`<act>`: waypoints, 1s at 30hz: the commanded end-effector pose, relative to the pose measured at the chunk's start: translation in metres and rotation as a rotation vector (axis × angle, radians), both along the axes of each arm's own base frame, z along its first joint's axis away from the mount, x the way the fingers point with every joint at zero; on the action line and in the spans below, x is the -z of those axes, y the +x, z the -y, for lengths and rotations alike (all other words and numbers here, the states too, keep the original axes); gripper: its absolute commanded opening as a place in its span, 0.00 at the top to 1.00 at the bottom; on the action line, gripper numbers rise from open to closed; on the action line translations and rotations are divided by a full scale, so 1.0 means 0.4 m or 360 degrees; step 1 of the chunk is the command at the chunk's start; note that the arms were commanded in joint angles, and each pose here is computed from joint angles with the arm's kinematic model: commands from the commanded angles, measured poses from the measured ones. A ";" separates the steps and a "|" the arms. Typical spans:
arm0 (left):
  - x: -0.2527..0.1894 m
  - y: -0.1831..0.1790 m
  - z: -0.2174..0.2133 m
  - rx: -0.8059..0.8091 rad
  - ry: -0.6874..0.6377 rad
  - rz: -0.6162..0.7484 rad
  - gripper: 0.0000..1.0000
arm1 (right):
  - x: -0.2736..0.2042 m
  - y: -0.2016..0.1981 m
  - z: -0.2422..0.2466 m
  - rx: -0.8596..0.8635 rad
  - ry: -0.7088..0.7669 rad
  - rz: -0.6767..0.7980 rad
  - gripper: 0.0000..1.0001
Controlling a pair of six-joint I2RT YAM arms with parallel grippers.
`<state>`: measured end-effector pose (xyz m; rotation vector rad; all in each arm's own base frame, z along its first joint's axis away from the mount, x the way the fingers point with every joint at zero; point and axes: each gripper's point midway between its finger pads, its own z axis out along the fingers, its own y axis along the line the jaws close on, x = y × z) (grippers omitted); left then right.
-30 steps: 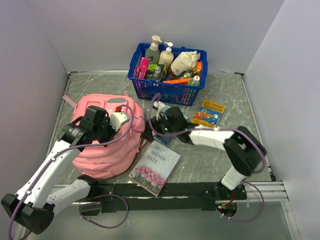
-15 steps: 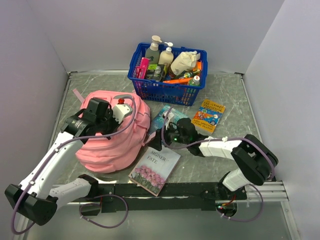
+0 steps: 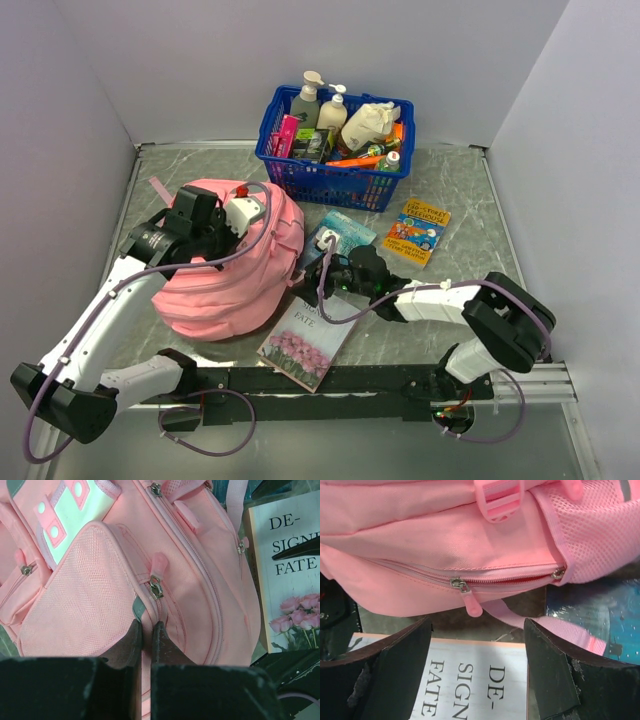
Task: Pack the student bag
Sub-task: Unzip the student bag at the center of the board.
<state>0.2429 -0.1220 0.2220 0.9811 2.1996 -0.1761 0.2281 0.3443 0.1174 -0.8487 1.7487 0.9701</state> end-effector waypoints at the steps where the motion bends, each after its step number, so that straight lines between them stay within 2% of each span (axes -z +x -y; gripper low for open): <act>1: -0.161 0.064 0.039 0.0029 -0.0178 0.0348 0.99 | -0.039 0.033 -0.034 -0.0015 0.0046 0.0173 0.18; 15: -0.158 0.067 0.042 0.0019 -0.0190 0.0337 0.99 | -0.016 0.059 -0.089 -0.0012 0.0057 0.0113 0.28; 18: -0.160 0.068 0.040 0.0015 -0.0189 0.0343 0.99 | -0.007 0.057 -0.092 -0.0022 0.0055 0.0092 0.35; 21: -0.163 0.070 0.040 0.0008 -0.0191 0.0347 0.99 | 0.002 0.050 -0.090 -0.0023 0.0052 0.0070 0.48; 22: -0.163 0.069 0.042 0.0009 -0.0196 0.0344 0.99 | 0.004 0.050 -0.088 -0.0022 0.0050 0.0062 0.54; 27: -0.167 0.076 0.047 -0.0001 -0.0216 0.0348 0.99 | 0.014 0.032 -0.075 -0.0023 0.0032 0.0027 0.61; 30: -0.164 0.082 0.049 -0.0015 -0.0219 0.0343 0.99 | 0.009 0.020 -0.065 -0.0021 0.0032 0.0016 0.70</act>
